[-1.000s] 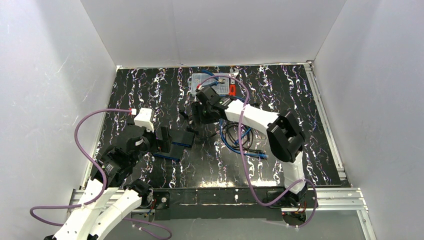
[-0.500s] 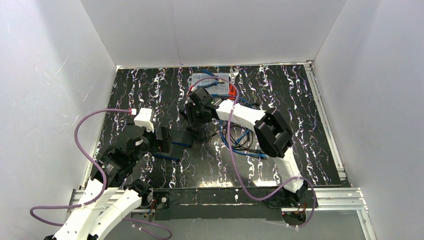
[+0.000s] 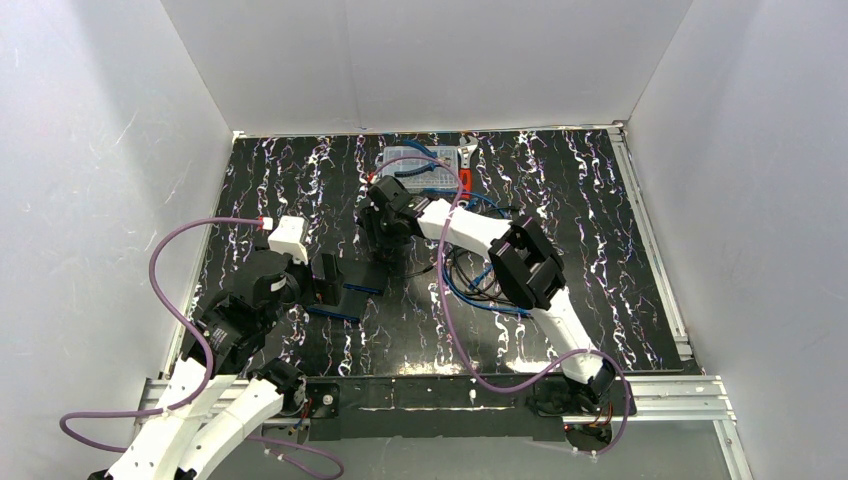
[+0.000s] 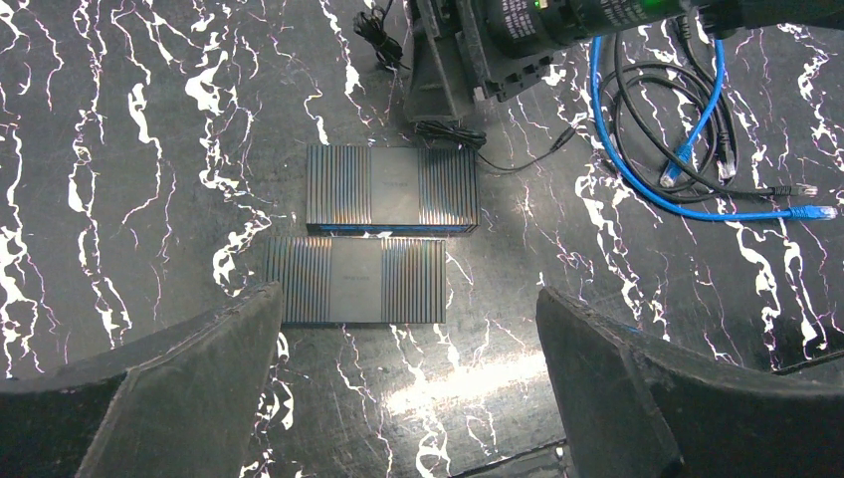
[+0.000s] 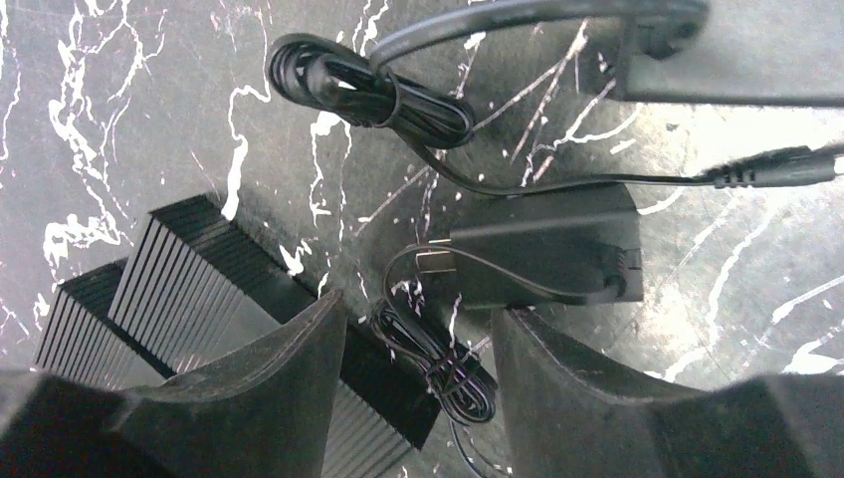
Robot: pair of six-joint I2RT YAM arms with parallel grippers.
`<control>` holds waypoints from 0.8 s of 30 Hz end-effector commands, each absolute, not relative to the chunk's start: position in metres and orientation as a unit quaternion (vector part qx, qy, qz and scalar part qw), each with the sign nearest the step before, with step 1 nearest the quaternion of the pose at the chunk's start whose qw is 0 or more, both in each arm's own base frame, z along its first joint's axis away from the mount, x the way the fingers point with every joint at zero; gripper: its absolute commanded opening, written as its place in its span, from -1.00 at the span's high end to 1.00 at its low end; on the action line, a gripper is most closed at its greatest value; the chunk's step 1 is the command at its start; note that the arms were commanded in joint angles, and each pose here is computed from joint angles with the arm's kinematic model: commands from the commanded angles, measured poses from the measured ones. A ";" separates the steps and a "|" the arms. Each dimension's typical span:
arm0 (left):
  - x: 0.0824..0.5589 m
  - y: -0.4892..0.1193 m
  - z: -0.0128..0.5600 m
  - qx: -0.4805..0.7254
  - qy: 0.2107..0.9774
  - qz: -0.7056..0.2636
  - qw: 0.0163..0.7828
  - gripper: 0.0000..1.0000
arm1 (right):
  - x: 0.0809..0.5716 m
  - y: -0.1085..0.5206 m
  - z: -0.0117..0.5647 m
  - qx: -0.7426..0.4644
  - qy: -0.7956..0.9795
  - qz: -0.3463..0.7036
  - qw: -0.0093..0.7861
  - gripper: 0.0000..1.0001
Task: Insert the plug into the switch port
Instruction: Pick up the power from the center of the board.
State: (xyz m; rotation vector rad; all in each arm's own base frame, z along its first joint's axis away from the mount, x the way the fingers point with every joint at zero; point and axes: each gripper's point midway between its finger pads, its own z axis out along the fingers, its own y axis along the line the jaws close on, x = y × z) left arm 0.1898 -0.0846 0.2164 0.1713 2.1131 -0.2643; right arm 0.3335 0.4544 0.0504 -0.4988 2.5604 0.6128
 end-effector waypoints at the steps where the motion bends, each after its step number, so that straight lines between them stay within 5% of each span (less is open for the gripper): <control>1: 0.189 -0.083 0.213 0.069 0.869 -0.104 0.478 -0.99 | 0.334 0.471 0.054 -0.192 0.924 0.234 0.233 -0.23; 24: 0.189 -0.083 0.212 0.070 0.870 -0.104 0.477 -0.99 | 0.310 0.435 0.023 -0.213 0.937 0.154 0.231 -0.05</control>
